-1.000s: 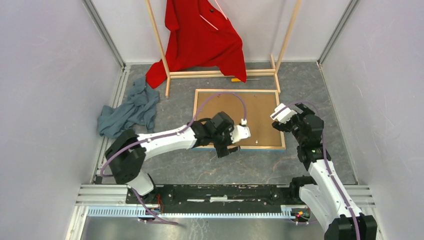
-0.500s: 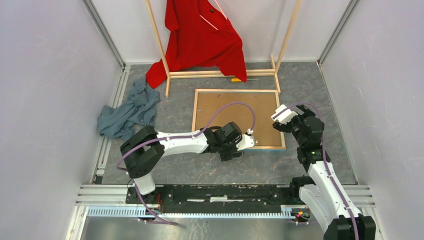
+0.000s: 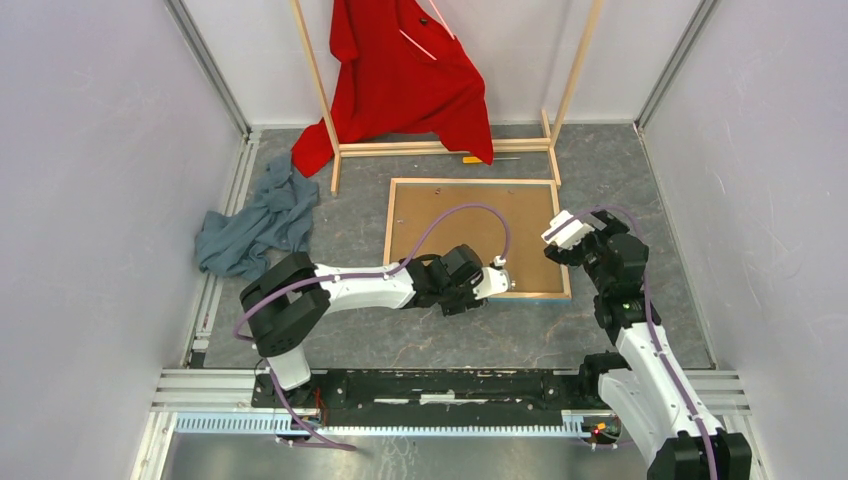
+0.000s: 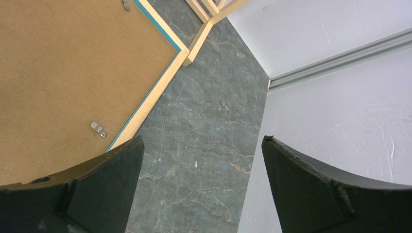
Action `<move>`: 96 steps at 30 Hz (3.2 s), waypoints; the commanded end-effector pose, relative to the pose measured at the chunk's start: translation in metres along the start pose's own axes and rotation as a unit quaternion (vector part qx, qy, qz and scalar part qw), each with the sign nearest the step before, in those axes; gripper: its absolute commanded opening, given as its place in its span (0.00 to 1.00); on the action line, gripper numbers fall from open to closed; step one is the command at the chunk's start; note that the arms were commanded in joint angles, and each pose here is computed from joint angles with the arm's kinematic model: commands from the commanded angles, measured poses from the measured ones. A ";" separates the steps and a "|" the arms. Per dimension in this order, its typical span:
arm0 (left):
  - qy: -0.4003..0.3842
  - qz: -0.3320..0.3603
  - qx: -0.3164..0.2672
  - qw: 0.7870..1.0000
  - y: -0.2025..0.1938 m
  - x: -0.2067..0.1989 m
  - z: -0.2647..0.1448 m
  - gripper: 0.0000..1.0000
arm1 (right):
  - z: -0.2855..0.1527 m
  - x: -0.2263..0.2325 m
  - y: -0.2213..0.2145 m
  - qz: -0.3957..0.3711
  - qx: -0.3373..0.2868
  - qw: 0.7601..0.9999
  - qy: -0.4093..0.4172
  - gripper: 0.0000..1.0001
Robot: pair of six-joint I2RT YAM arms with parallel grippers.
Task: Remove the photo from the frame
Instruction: Turn over the photo frame at the center of the board.
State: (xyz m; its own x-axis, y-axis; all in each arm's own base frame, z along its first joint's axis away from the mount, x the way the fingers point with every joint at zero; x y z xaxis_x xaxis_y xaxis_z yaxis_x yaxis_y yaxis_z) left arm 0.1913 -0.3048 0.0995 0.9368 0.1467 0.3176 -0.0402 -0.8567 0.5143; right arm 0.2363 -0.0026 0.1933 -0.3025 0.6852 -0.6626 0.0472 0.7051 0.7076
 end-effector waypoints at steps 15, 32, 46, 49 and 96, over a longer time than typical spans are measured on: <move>-0.043 0.013 0.018 0.999 -0.012 -0.012 0.019 0.32 | -0.008 0.000 0.018 -0.043 -0.057 0.996 0.044 0.98; -0.073 -0.028 -0.055 0.995 0.036 0.033 -0.027 0.02 | -0.060 0.041 0.039 -0.201 -0.145 0.910 0.332 0.94; -0.129 -0.102 -0.093 0.982 0.060 0.067 -0.049 0.02 | -0.056 0.052 0.038 -0.163 -0.175 0.915 0.324 0.91; -0.138 -0.110 -0.103 0.979 0.067 0.073 -0.056 0.02 | -0.047 0.053 0.036 -0.173 -0.169 0.919 0.311 0.92; -0.240 -0.158 -0.142 0.947 0.083 0.081 -0.074 0.02 | 0.021 0.131 0.065 -0.351 -0.146 0.908 0.174 0.27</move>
State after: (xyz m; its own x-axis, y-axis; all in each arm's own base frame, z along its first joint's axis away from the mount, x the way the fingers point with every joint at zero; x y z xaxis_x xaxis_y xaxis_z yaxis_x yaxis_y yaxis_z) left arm 0.2414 -0.3181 0.2000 0.9681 0.1377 -0.2092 0.2439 -0.7076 0.6632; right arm 0.2196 0.1359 0.1487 -0.4553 -0.0608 -0.8883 -0.5144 0.8323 0.2067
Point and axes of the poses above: each gripper's point midway between its finger pads, its own z axis out along the fingers, its own x axis along the line the jaws close on, y = z × x, the point moved 8 cm from there along -z, back along the fingers, and after that the axes turned 4 degrees about z, right-handed, at the moved point
